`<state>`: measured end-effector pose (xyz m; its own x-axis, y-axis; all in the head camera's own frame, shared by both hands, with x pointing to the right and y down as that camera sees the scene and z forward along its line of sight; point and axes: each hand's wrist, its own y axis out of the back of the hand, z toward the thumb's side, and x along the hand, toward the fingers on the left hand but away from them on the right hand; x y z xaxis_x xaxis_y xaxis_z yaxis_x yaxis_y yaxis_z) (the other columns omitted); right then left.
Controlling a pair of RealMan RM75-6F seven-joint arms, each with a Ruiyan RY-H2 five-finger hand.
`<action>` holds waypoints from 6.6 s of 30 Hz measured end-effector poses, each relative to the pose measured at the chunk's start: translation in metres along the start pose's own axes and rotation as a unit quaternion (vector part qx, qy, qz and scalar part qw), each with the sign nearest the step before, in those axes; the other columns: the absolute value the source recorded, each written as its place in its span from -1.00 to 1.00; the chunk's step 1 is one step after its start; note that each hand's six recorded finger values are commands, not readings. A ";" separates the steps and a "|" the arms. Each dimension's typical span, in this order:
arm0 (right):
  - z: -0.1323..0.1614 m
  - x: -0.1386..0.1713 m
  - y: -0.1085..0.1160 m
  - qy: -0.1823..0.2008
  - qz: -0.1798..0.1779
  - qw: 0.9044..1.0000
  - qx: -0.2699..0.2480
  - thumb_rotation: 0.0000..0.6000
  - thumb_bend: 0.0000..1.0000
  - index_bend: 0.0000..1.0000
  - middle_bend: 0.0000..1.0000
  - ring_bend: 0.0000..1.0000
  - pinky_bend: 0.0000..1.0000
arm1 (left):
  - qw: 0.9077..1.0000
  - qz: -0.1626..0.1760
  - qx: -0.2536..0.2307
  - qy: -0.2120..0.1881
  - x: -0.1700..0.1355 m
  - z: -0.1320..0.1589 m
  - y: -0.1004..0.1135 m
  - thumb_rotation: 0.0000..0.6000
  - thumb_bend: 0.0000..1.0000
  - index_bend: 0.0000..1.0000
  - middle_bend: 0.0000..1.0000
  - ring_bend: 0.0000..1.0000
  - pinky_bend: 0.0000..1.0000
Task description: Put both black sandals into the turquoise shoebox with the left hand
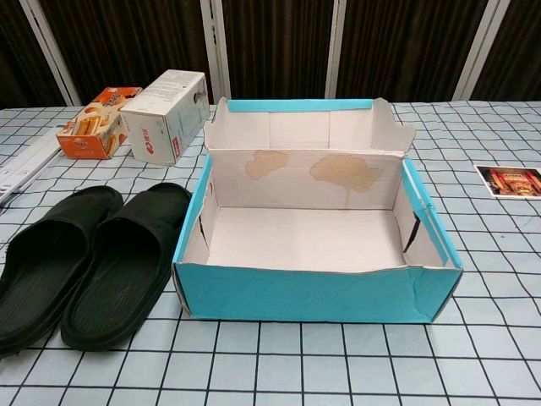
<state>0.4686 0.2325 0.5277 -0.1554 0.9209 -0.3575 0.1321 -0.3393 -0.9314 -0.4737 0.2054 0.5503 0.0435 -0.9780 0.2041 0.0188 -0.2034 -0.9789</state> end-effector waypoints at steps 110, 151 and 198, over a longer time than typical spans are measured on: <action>-0.009 -0.010 -0.013 -0.019 0.032 0.999 -0.009 1.00 -0.53 -0.90 -0.67 -0.62 -0.55 | 0.952 -0.291 0.084 -0.055 0.118 0.147 -0.135 1.00 -0.65 -0.52 -0.40 -0.86 -0.59; -0.006 -0.008 -0.011 -0.009 0.036 0.999 -0.032 1.00 -0.53 -0.90 -0.67 -0.60 -0.55 | 0.953 -0.051 0.264 -0.136 0.125 0.187 0.060 1.00 -0.11 0.00 -0.08 -0.74 -0.67; -0.026 -0.001 0.005 -0.026 0.015 0.998 -0.064 1.00 -0.53 -0.88 -0.67 -0.60 -0.55 | 0.550 0.274 0.546 -0.570 0.073 0.486 -0.052 1.00 -0.11 0.05 0.00 -0.74 -0.65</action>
<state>0.4953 0.2351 0.5254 -0.2004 0.8984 -0.3909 0.2601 -0.3359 -0.9053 0.0139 0.1669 0.6206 0.9274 -0.0875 0.3636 0.2521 0.8644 -0.4351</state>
